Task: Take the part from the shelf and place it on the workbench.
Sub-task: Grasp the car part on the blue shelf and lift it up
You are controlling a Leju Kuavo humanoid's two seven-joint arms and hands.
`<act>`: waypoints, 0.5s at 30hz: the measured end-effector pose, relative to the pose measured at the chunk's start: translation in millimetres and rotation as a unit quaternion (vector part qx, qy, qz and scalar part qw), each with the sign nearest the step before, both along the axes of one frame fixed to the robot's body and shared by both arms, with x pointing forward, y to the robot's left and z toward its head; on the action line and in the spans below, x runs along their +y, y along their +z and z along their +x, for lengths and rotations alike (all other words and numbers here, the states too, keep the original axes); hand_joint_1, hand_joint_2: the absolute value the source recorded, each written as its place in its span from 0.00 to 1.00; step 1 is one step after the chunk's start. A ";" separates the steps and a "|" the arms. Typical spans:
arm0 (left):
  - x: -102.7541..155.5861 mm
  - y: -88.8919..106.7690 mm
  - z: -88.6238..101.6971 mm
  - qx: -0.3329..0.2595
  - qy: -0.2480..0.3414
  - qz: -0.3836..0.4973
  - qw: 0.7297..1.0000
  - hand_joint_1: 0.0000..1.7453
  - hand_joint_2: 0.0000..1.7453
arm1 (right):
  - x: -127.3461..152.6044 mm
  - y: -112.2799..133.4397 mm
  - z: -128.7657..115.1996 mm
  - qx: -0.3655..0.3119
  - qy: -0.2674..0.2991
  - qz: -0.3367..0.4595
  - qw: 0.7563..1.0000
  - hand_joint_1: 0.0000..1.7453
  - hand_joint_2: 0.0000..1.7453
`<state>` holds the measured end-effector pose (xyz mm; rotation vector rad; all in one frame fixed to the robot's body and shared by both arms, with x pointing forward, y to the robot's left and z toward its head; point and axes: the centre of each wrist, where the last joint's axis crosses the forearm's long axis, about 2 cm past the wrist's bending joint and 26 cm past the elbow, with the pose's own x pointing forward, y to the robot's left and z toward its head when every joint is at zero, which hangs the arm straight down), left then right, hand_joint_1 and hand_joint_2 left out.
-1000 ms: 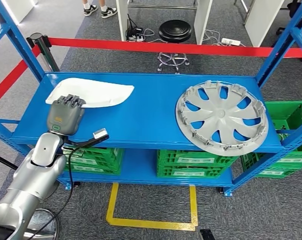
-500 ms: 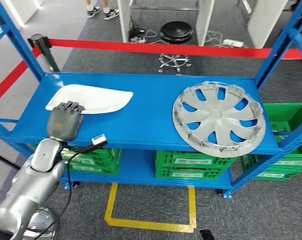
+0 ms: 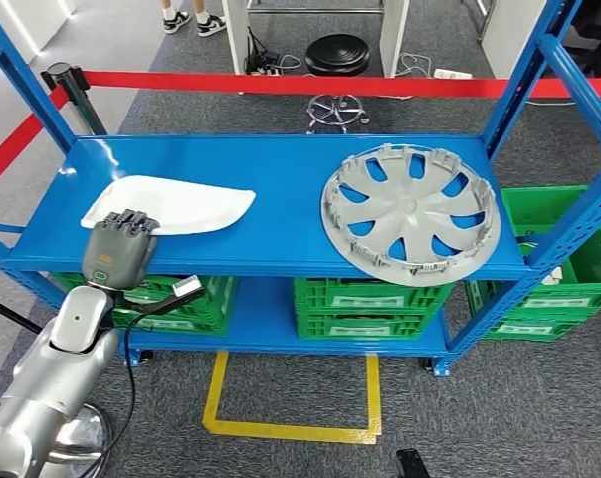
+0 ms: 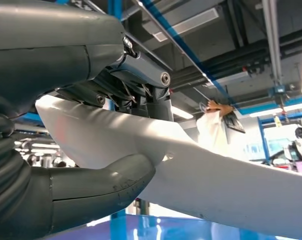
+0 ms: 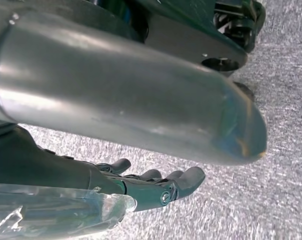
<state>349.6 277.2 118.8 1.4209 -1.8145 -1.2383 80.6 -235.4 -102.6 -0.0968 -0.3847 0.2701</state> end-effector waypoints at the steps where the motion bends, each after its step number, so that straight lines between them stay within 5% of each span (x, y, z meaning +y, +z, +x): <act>1: 0.3 0.5 0.1 -0.002 0.000 -0.001 1.000 0.71 1.00 | 0.0 0.0 0.1 -0.001 0.000 0.001 1.000 0.00 0.00; 15: 2.1 -0.8 -1.1 -0.001 -0.001 -0.001 1.000 0.71 1.00 | -3.9 -0.1 1.6 -0.002 -0.002 -0.001 1.000 0.00 0.00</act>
